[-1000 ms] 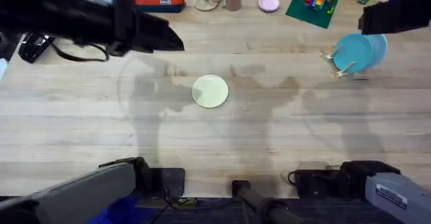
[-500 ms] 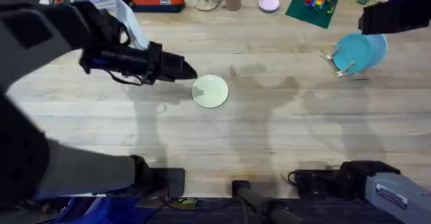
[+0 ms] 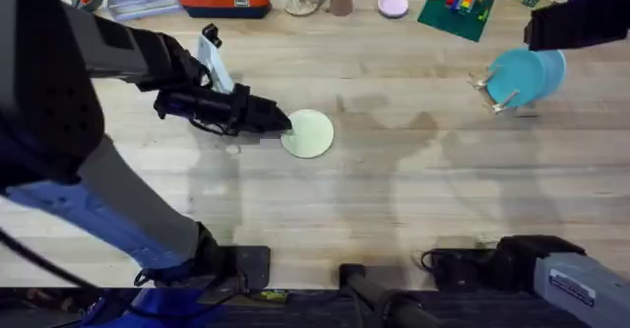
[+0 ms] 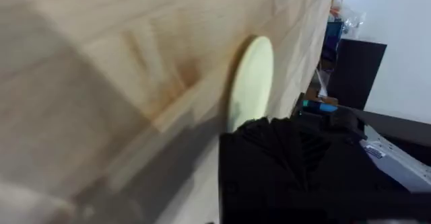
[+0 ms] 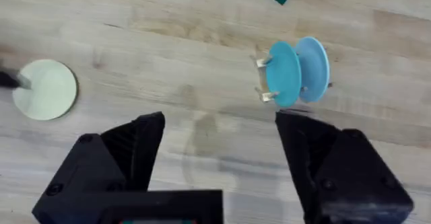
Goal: Pick up the plates from the table one by one and place each into a slot on the dish rack.
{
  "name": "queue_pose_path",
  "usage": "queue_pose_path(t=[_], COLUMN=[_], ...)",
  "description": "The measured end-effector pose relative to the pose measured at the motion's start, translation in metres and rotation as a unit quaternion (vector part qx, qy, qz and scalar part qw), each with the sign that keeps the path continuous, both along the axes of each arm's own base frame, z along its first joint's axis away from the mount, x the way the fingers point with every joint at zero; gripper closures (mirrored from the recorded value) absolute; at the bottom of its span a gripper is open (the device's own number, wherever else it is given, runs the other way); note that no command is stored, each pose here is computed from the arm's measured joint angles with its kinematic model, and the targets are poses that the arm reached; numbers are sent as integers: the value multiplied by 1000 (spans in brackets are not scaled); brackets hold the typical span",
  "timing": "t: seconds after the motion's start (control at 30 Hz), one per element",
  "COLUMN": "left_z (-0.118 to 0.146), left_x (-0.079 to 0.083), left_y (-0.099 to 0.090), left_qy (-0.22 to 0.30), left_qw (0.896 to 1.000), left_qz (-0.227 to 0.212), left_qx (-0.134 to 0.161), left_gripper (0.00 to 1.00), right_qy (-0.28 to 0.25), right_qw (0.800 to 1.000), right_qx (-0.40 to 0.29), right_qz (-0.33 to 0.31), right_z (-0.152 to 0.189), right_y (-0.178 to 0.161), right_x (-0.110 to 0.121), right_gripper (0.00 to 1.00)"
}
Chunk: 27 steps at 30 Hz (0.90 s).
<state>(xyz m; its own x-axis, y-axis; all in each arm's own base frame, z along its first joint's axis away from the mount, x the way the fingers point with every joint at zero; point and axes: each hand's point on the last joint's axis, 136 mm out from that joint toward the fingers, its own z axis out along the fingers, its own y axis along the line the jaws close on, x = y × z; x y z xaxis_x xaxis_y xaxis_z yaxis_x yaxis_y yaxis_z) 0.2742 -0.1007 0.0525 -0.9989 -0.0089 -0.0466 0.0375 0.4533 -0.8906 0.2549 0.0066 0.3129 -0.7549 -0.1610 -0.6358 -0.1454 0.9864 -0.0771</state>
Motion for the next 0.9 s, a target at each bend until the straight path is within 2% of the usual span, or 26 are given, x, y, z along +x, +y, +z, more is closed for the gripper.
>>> queue_pose_path(t=[0.2, 0.4, 0.9], left_z=[-17, -20, -21], left_x=[-2, -1, -1], left_y=[1, 3, 3], left_qy=[12, 10, 11], left_qw=[1000, 1000, 1000], left_qz=[-7, -8, -7], left_qx=[6, 16, 17], left_gripper=[960, 960, 961], right_qy=[0, 0, 0], right_qw=[1000, 1000, 1000], right_qx=[0, 0, 0], right_qz=[0, 0, 0], right_z=[0, 0, 0], right_y=[0, 0, 0], right_x=[0, 0, 0], right_gripper=[8, 8, 7])
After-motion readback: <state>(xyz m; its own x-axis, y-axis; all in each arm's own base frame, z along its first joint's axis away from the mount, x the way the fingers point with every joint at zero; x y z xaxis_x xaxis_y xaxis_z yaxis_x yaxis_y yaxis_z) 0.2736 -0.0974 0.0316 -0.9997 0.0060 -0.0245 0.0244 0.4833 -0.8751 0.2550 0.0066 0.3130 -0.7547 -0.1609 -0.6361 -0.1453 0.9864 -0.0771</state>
